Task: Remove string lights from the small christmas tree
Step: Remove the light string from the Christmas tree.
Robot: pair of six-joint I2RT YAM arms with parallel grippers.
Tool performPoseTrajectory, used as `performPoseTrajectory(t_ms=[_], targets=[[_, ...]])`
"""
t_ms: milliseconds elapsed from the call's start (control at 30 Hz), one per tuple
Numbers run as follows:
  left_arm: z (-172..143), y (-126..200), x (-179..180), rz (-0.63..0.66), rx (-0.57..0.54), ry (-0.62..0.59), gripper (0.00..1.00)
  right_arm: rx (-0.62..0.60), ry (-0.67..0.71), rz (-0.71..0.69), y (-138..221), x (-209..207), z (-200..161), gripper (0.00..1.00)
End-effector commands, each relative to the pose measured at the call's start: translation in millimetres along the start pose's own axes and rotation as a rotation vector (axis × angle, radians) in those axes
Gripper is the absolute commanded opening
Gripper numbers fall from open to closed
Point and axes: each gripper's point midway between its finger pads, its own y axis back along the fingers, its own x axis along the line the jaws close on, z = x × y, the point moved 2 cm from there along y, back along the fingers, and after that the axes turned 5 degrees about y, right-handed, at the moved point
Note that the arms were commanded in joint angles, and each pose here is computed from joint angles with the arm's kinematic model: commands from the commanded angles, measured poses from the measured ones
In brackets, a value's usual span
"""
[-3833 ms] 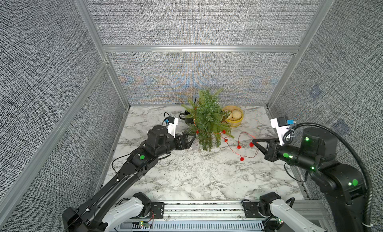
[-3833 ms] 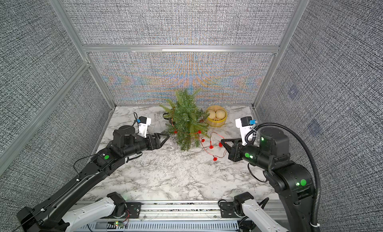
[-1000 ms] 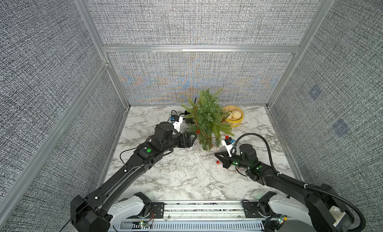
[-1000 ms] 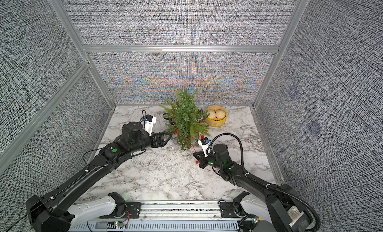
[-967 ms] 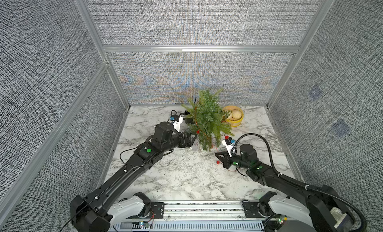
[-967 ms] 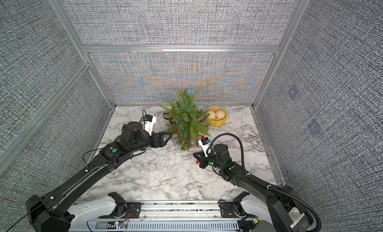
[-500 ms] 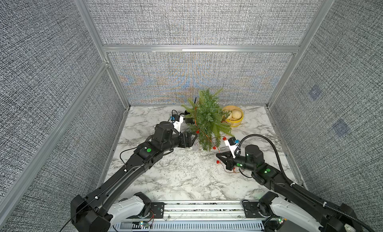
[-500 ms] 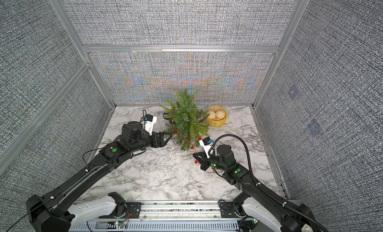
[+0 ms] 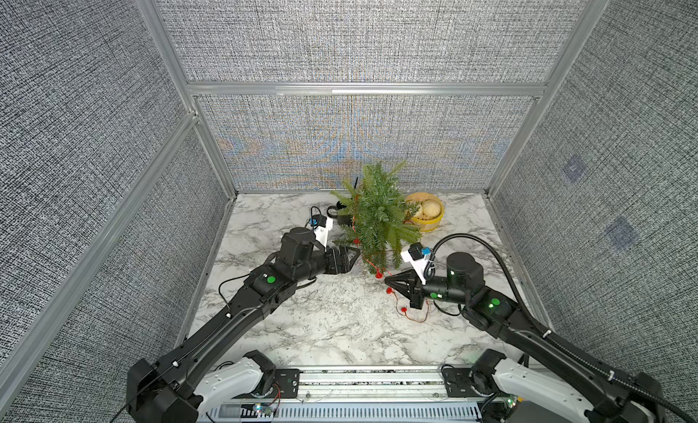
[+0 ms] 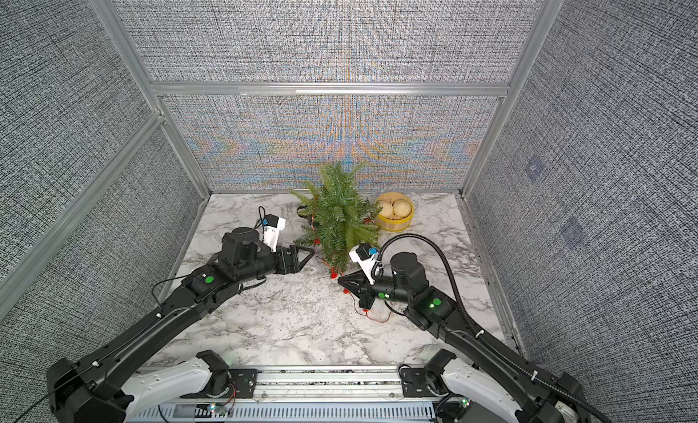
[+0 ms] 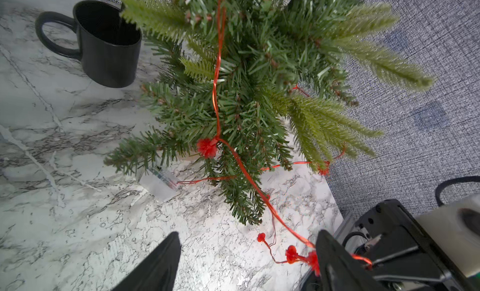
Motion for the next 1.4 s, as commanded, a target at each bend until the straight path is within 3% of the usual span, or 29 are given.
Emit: performPoseTrajectory(t_ms=[0, 200, 400, 633, 833, 933, 1167, 1267, 1367], targets=[[15.1, -1.6, -13.0, -0.06, -0.06, 0.059, 0.86, 0.019, 0.05, 0.047, -5.3, 8.3, 7.8, 0.0], [19.2, -1.2, -8.0, -0.031, -0.081, 0.148, 0.9, 0.041, 0.091, 0.108, -19.6, 21.3, 18.4, 0.0], [9.9, -13.4, -0.6, -0.067, -0.061, 0.255, 0.71, 0.072, 0.109, 0.134, -33.3, 26.8, 17.4, 0.0], [2.5, -18.6, 3.4, -0.096, -0.046, 0.363, 0.71, 0.096, 0.109, 0.141, -42.3, 28.1, 10.1, 0.0], [-5.8, -30.6, -3.1, -0.138, 0.033, 0.372, 0.49, 0.096, 0.101, 0.125, -48.3, 23.6, 2.9, 0.0], [-5.6, -30.8, -0.8, -0.126, 0.027, 0.369, 0.34, 0.103, 0.1, 0.121, -49.7, 22.2, 0.7, 0.0], [-0.8, -21.4, -3.8, -0.115, 0.002, 0.336, 0.1, 0.115, 0.106, 0.07, -52.1, 13.6, -0.1, 0.0], [2.6, -18.1, -6.4, -0.118, -0.011, 0.309, 0.01, 0.112, 0.113, 0.069, -56.6, 12.5, 5.0, 0.0], [10.4, -11.6, -12.9, -0.121, -0.037, 0.266, 0.0, 0.103, 0.124, 0.074, -61.0, 13.6, 11.9, 0.0]])
